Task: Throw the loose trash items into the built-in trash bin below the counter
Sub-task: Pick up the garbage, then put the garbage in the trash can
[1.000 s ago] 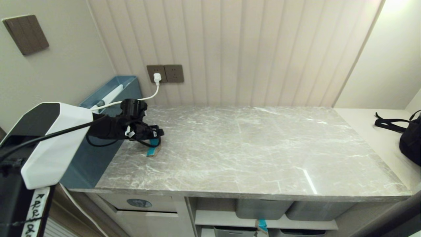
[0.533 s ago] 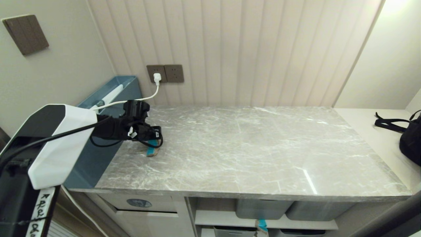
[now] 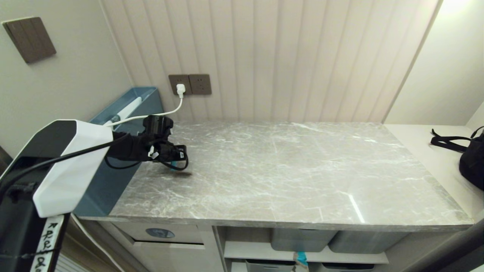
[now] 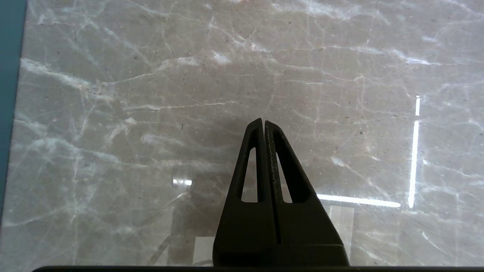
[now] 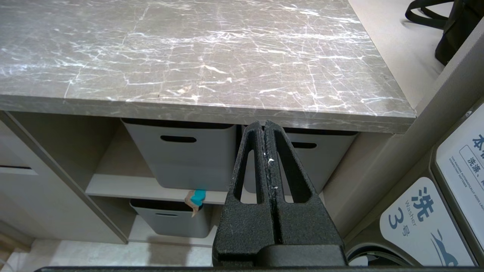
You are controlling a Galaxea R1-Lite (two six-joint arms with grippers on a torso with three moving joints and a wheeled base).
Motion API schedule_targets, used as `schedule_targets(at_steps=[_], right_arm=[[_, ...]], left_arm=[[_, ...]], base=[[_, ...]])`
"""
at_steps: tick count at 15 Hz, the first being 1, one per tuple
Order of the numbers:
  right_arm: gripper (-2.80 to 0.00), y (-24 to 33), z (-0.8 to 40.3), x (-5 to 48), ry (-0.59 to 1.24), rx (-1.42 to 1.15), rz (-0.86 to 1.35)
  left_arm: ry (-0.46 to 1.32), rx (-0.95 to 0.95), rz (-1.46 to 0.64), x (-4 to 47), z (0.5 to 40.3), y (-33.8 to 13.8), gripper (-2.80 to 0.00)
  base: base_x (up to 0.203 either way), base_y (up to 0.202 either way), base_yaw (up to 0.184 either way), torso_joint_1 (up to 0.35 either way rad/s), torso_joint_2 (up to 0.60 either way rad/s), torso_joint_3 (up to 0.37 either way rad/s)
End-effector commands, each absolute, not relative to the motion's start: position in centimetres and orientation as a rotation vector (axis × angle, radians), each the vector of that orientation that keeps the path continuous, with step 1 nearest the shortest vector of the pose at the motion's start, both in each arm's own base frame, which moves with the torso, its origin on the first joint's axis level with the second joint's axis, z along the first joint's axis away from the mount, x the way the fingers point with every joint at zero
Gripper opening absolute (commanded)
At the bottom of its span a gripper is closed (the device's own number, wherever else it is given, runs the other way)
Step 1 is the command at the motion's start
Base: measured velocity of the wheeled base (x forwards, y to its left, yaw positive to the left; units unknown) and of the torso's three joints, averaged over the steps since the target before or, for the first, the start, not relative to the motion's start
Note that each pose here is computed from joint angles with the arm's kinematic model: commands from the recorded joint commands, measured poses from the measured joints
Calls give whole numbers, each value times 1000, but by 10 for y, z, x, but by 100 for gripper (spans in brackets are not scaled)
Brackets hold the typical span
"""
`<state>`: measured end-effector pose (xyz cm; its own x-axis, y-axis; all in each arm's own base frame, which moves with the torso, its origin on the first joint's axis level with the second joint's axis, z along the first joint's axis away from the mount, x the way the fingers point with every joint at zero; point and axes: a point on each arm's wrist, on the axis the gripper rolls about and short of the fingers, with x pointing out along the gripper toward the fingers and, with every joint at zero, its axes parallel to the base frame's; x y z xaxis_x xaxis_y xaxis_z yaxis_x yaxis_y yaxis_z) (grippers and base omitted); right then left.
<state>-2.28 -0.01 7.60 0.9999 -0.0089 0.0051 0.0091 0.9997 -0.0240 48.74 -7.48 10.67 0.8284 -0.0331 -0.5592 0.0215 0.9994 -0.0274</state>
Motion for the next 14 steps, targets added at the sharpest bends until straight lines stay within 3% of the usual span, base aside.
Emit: schedule_targets(at_steps=[1, 8, 14], right_arm=[[-280, 0, 76, -23, -2, -25, -9], [-280, 0, 76, -23, -4, -25, -9], [-280, 0, 76, -23, -3, -25, -9]], left_arm=[[574, -24, -32, 484, 119, -75, -280], [526, -57, -69, 421, 191, -69, -280], [664, -370, -297, 330, 254, -61, -280]], base=[[0, 0, 0, 0, 0, 0], [0, 0, 0, 0, 0, 0], [0, 0, 0, 0, 0, 0]])
